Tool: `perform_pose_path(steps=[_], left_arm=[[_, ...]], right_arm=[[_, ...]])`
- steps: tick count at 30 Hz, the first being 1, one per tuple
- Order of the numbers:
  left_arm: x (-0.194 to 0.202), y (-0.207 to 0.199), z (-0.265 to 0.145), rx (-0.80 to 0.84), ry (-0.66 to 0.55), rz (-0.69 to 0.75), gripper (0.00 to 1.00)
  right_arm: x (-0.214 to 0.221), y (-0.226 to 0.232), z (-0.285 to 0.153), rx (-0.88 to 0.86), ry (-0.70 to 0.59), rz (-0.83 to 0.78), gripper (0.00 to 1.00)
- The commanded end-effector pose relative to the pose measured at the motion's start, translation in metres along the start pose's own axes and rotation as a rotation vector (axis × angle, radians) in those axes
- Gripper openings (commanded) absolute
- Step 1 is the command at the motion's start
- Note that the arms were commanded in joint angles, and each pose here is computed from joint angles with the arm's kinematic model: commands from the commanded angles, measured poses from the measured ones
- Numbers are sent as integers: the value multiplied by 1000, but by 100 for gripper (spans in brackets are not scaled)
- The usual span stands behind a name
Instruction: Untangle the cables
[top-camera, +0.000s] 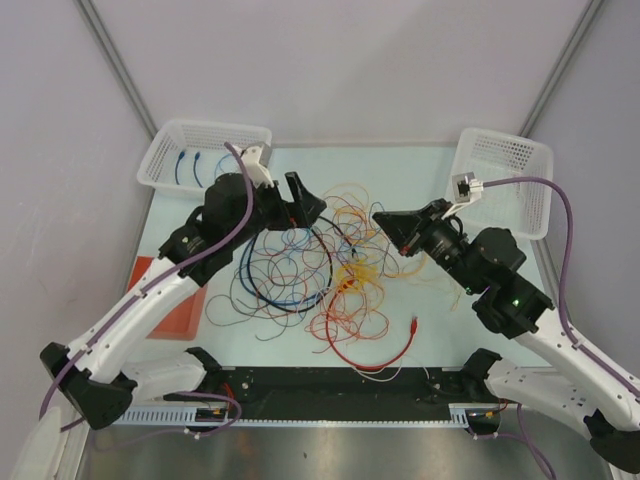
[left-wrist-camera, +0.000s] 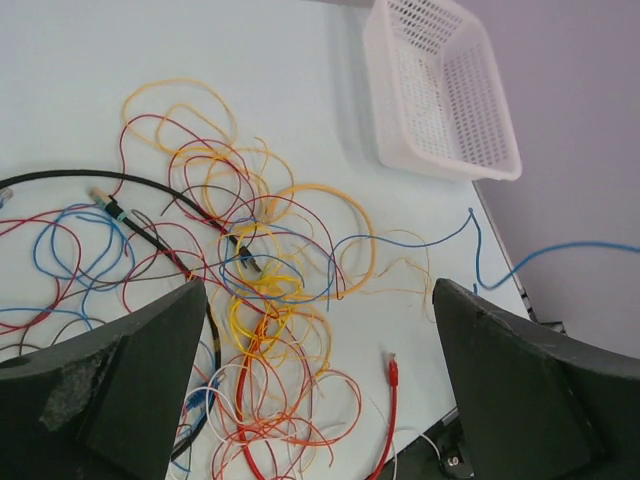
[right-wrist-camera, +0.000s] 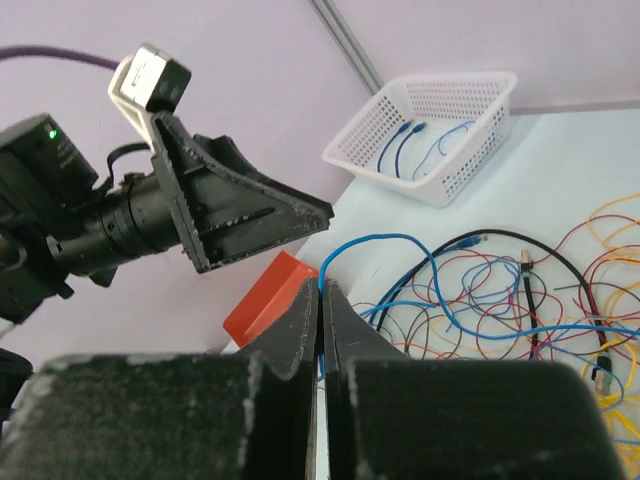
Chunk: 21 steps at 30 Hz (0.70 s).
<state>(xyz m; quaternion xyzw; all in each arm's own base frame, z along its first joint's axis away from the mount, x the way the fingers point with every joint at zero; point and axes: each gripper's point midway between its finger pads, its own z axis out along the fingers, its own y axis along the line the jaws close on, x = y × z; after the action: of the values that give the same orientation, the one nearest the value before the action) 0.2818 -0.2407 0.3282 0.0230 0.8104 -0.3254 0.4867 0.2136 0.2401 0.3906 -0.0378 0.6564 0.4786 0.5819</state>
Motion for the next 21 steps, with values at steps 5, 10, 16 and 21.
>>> perform_pose_path(steps=[5, 10, 16, 21], left_arm=[[-13, -36, -33, 339, -259, 40, 100], [6, -34, -29, 421, -310, 57, 100], [45, -58, -36, 595, -418, 74, 99], [73, -73, -29, 594, -511, 176, 100]], right_arm=[[-37, 35, -6, -69, -35, 68, 0], [-54, 58, -12, -130, -47, 119, 0], [-61, 68, -15, -156, -47, 161, 0], [-64, 80, -12, -200, -38, 231, 0]])
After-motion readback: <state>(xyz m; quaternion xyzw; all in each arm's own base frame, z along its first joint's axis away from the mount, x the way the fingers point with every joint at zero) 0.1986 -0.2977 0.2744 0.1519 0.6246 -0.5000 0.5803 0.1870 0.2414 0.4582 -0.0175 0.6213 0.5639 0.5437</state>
